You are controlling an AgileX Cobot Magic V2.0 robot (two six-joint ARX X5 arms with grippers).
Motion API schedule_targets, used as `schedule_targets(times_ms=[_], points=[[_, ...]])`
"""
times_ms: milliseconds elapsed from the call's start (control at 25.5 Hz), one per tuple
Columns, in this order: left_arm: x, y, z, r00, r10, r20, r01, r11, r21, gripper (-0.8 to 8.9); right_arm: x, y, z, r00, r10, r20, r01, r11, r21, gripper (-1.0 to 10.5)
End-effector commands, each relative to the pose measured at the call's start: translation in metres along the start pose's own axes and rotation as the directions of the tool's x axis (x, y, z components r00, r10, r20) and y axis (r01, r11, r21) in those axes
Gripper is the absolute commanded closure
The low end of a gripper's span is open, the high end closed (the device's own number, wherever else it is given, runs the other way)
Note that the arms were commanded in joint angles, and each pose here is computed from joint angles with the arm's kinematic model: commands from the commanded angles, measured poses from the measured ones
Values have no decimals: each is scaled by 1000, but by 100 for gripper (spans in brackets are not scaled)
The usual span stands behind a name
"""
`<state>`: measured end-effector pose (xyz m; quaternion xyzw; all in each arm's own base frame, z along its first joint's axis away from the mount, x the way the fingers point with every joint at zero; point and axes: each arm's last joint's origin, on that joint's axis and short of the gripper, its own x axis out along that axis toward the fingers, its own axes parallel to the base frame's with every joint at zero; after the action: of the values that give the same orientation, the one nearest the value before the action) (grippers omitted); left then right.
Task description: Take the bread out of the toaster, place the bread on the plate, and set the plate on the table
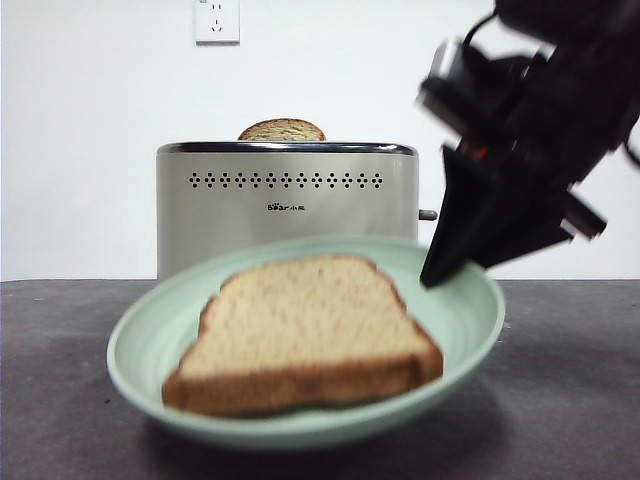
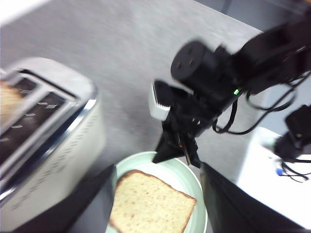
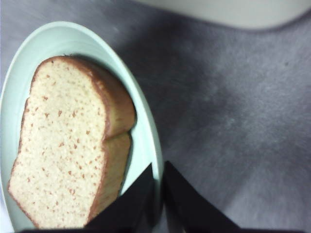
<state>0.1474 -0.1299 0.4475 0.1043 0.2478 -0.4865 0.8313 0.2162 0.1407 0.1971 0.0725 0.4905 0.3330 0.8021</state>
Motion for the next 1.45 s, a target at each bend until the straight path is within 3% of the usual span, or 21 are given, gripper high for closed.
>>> schedule_targets(times_ms=[39, 353, 470, 588, 901, 1215, 1450], points=[[-21, -8, 3, 998, 35, 52, -37, 999, 24, 529, 16, -7, 4, 1000, 3, -8, -3, 1000, 20, 943], [-57, -22, -7, 993, 47, 110, -51, 998, 38, 529, 43, -27, -1, 994, -76, -75, 81, 995, 59, 929], [-58, -23, -10, 995, 45, 88, -48, 998, 32, 529, 43, -27, 0, 994, -81, -70, 85, 995, 56, 768], [-57, -23, -11, 996, 44, 75, -46, 999, 28, 529, 36, -24, 1, 995, -85, -56, 88, 995, 52, 728], [-57, -23, -12, 997, 43, 70, -45, 999, 27, 529, -20, 4, 10, 994, -55, 93, 56, 998, -4, 728], [-54, -22, -11, 997, 42, 59, -44, 999, 24, 533, -108, 54, 1, 967, 28, 254, 8, 990, -138, 742], [-46, -18, -10, 999, 40, 35, -41, 999, 16, 637, -148, 77, -21, 936, 98, 339, -30, 979, -202, 818]])
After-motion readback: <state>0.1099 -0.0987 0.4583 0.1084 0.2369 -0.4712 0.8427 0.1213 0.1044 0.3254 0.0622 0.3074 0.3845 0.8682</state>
